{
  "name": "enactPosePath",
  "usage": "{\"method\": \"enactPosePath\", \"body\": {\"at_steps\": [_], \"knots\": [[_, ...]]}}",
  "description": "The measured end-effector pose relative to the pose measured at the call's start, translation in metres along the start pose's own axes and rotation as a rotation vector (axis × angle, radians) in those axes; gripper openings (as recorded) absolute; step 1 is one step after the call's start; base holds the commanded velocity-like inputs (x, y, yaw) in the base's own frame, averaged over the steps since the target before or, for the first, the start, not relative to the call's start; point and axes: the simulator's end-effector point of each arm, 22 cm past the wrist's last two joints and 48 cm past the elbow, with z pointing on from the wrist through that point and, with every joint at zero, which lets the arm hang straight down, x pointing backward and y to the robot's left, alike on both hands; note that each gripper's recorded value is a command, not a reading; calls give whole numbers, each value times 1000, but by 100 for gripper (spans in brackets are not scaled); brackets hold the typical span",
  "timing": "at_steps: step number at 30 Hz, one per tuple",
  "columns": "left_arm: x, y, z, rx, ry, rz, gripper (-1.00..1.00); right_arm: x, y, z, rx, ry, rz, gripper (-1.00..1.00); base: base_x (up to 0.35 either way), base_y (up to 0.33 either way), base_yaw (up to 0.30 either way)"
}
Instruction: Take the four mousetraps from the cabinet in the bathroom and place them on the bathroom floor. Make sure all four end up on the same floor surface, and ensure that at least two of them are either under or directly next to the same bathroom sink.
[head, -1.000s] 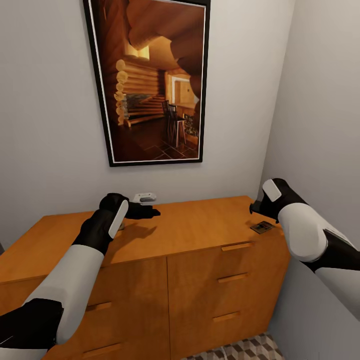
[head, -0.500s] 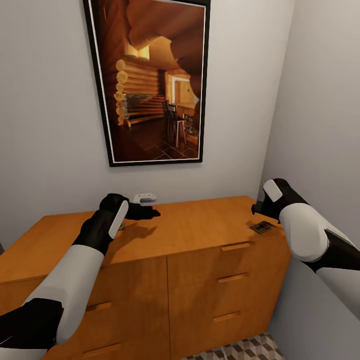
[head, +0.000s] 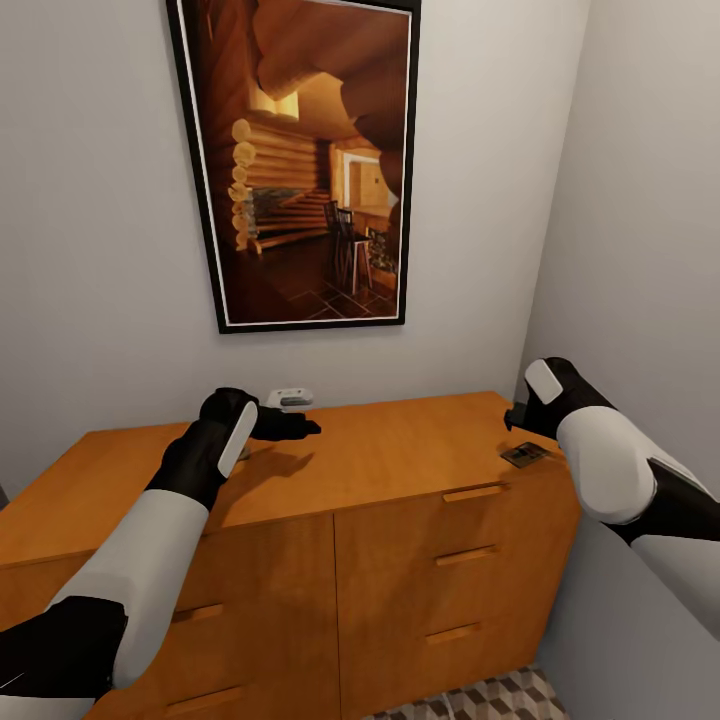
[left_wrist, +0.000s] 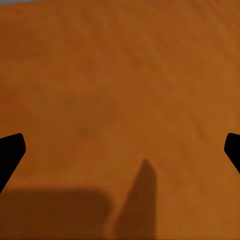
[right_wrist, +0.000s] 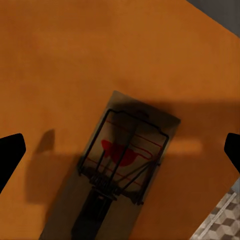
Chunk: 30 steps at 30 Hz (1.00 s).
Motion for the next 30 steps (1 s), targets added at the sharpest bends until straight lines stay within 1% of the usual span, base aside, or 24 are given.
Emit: {"method": "enactPosePath", "body": {"at_steps": [30], "knots": [[0, 0, 0, -1, 0, 1, 100, 7, 9, 1, -8, 8, -10, 100, 0, 0, 0]]}}
